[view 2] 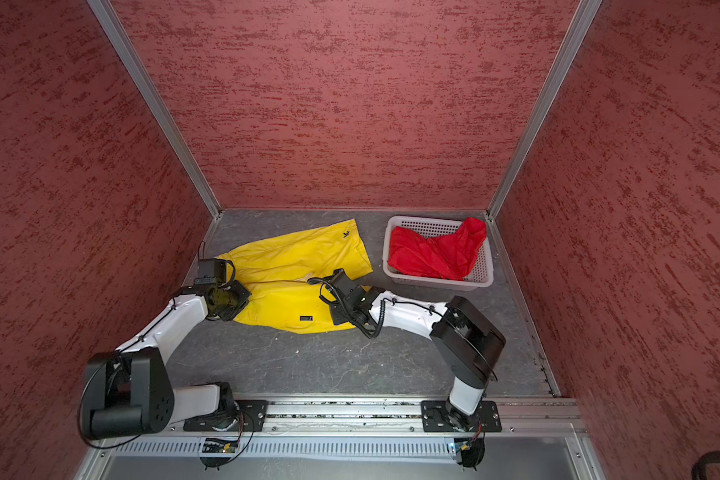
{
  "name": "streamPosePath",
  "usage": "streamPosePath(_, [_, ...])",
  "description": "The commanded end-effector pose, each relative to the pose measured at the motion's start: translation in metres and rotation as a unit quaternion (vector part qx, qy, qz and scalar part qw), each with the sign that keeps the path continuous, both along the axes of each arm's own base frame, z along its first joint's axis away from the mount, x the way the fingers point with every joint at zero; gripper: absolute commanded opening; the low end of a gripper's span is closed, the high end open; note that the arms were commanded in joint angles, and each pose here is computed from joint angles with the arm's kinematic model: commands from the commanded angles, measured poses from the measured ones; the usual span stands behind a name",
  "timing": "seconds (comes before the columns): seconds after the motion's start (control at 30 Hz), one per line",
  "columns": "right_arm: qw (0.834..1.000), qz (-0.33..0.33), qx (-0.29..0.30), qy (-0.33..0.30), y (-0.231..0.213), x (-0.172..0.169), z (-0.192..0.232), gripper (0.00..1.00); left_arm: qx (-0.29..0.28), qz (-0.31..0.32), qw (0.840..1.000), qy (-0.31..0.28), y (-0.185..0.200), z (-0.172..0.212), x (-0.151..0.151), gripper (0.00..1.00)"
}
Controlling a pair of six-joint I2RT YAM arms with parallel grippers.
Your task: Fold and stack the shorts
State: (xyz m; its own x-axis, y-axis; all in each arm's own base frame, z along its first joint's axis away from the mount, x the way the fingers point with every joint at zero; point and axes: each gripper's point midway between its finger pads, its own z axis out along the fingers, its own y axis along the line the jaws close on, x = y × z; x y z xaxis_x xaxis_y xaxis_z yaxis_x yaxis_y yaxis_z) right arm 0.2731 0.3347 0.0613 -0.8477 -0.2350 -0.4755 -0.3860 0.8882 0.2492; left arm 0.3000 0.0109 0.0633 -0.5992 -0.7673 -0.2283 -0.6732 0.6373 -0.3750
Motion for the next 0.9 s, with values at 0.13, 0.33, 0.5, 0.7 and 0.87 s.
streamPosePath(0.13, [0.999, 0.002, 0.011, 0.033, 0.011, -0.034, -0.025, 0.04, 0.008, -0.023, 0.997, 0.072, -0.003, -0.034, -0.027, 0.00])
streamPosePath(0.33, [0.996, 0.036, 0.081, -0.028, 0.025, -0.039, 0.060, 0.03, 0.026, -0.047, 0.991, 0.124, 0.000, -0.054, -0.053, 0.00])
streamPosePath(0.5, [0.986, 0.024, 0.086, -0.141, 0.035, 0.025, 0.143, 0.22, 0.026, -0.121, 0.987, 0.105, -0.030, -0.055, -0.044, 0.00])
streamPosePath(0.7, [0.987, 0.019, 0.068, -0.143, 0.054, 0.086, 0.143, 0.30, 0.084, -0.265, 0.957, 0.077, -0.092, -0.045, -0.020, 0.00])
streamPosePath(0.87, [0.993, -0.039, 0.036, -0.102, 0.024, 0.138, 0.106, 0.31, 0.126, -0.329, 0.933, 0.078, -0.127, -0.053, -0.008, 0.00])
